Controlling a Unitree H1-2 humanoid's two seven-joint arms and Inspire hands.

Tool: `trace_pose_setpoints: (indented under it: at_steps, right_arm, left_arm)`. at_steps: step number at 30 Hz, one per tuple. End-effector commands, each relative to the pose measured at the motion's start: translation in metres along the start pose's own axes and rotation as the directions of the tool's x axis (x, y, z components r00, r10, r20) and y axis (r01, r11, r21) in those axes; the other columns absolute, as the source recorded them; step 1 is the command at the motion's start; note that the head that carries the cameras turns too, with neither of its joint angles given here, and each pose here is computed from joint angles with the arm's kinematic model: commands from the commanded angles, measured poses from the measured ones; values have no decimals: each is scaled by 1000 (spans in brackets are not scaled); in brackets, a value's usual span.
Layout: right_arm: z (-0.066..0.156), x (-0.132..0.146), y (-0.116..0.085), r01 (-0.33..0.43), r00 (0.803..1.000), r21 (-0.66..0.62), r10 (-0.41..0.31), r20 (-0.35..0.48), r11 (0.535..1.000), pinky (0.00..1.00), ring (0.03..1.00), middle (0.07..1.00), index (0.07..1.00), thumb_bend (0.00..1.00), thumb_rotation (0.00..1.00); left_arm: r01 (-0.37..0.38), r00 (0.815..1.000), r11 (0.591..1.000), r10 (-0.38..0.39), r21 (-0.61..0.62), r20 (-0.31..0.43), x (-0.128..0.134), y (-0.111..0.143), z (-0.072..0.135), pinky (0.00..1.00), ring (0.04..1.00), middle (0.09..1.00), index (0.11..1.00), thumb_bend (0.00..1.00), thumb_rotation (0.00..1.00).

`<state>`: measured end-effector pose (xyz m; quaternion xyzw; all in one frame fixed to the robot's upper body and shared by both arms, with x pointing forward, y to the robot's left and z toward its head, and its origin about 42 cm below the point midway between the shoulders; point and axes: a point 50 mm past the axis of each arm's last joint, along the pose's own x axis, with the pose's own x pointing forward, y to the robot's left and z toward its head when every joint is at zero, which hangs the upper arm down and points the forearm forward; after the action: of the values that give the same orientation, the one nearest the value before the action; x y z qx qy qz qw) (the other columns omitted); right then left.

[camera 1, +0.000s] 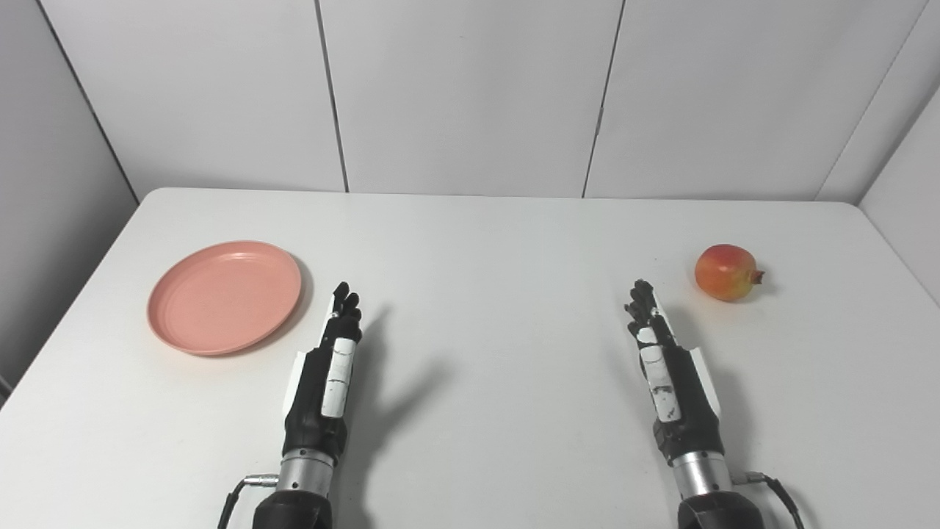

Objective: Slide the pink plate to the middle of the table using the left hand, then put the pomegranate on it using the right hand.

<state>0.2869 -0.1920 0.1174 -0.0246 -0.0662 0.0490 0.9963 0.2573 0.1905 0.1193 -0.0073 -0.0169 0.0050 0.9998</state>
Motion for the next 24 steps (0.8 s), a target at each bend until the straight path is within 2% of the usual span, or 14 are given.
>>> trace_pose_setpoints:
  at_steps: [1, 24]
  right_arm:
    - [-3, -3, -1, 3, 1000, 3, -3, -10, 1000, 1000, 978, 979, 971, 806, 1000]
    - [-2, -3, -1, 1, 1000, -2, -1, -4, 1000, 1000, 975, 979, 973, 808, 1000]
  left_arm:
    - [-17, 1000, 1000, 17, 3, -2, -11, 5, 0, 1000, 1000, 1000, 1000, 831, 1000]
    - [-13, 1000, 1000, 13, -5, -8, -10, 5, 0, 1000, 1000, 1000, 1000, 816, 1000]
